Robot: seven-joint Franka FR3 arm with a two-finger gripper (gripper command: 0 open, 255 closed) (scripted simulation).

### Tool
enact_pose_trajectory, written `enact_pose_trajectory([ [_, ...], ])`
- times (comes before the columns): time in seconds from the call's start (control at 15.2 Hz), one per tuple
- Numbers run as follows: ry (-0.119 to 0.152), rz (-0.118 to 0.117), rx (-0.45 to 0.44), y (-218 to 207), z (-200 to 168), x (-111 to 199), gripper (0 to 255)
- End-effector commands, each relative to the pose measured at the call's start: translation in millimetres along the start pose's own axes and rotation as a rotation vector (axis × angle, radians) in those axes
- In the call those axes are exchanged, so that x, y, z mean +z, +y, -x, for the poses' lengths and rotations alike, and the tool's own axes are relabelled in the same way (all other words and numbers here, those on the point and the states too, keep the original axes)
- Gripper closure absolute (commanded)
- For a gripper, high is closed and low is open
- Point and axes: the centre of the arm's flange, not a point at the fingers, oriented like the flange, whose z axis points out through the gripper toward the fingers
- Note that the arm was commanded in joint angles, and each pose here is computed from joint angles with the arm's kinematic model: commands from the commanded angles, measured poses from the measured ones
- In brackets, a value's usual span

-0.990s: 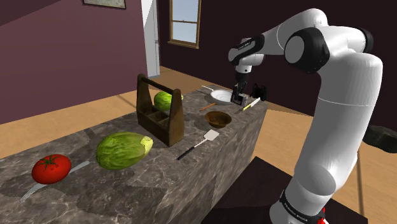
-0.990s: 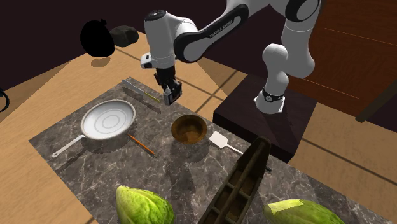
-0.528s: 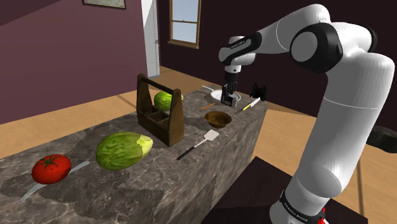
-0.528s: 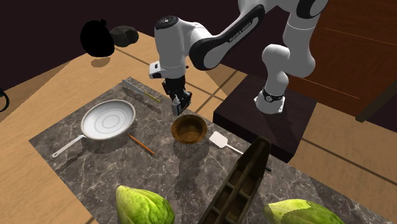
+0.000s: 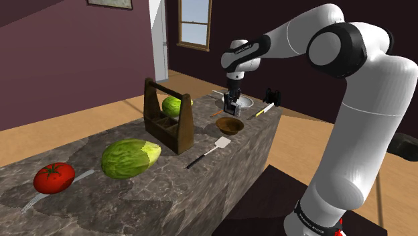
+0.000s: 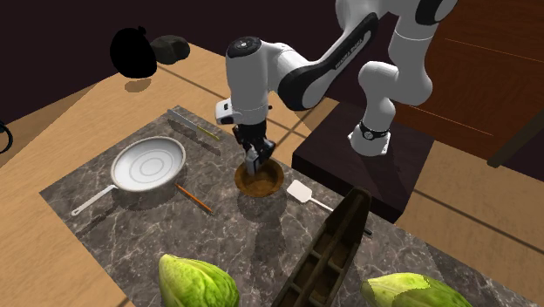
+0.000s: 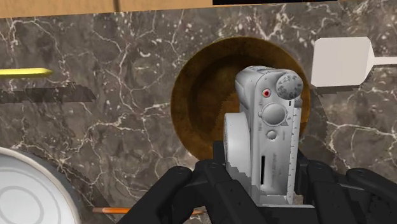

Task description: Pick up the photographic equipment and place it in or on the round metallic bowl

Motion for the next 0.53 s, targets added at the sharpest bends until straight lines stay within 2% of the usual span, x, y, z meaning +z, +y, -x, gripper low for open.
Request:
enact_pose_trajectory([
  [0.0, 0.001, 0.000, 0.000, -1, 0, 11, 255],
  [0.46, 0.001, 0.000, 0.000, -1, -1, 48, 255],
])
